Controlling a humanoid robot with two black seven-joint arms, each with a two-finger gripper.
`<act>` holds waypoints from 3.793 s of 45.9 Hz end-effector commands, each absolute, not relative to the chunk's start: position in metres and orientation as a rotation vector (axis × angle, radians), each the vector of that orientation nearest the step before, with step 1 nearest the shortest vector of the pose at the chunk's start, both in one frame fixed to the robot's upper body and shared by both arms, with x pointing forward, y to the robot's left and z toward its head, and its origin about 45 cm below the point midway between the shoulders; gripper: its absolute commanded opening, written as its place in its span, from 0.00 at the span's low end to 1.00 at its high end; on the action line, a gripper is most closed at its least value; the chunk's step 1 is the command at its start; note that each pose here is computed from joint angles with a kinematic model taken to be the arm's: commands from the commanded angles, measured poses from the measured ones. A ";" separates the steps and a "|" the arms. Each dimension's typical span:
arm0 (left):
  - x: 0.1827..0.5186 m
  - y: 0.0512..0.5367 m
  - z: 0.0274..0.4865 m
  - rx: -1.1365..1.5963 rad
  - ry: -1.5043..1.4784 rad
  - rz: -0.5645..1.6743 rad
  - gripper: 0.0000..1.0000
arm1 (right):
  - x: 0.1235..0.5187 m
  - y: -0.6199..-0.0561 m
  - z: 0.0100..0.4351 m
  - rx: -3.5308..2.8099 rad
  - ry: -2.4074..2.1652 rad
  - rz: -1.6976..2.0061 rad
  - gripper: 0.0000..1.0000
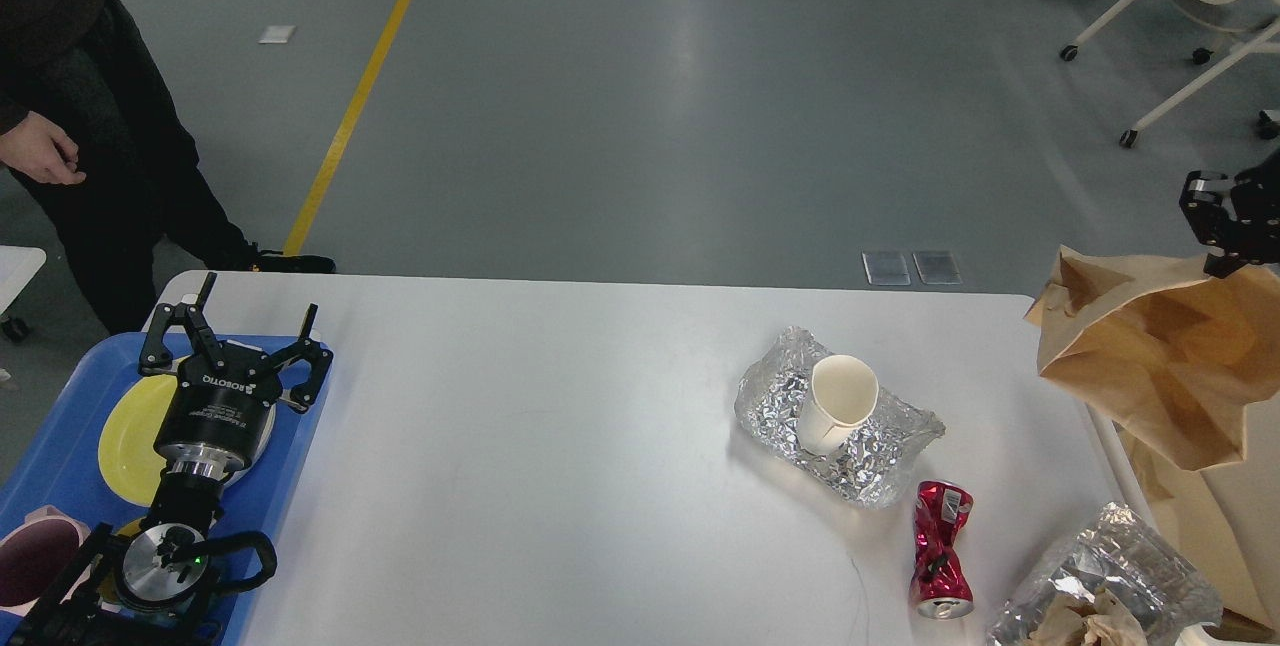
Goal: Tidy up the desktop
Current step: 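Carry the folded paper bag into the white bin, then open the right gripper in the bin to release the bag, then move the right gripper over the white paper cup on the foil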
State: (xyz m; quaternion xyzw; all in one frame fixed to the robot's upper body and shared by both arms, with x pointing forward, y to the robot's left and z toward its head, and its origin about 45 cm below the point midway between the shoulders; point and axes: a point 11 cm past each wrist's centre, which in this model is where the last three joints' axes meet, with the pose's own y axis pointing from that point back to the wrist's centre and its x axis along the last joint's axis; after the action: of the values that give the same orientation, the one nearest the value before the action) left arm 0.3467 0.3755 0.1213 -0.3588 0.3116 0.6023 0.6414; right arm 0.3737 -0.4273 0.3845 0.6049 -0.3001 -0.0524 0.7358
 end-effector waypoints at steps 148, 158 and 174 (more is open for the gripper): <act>0.347 0.376 0.121 -0.820 0.710 1.374 0.96 | 0.318 -0.277 0.415 1.543 -0.192 -0.015 1.00; 0.347 0.376 0.121 -0.820 0.710 1.374 0.96 | 0.289 -0.221 0.441 1.505 -0.076 0.132 1.00; 0.347 0.375 0.121 -0.816 0.711 1.372 0.96 | 0.300 -0.212 0.443 1.490 -0.109 0.181 1.00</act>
State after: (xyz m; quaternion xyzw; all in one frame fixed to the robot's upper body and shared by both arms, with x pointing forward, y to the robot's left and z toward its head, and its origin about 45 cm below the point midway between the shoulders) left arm 0.3466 0.3758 0.1213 -0.3593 0.3117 0.6024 0.6410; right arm 0.2925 -0.2126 0.4414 0.6774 -0.0390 0.0739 0.7309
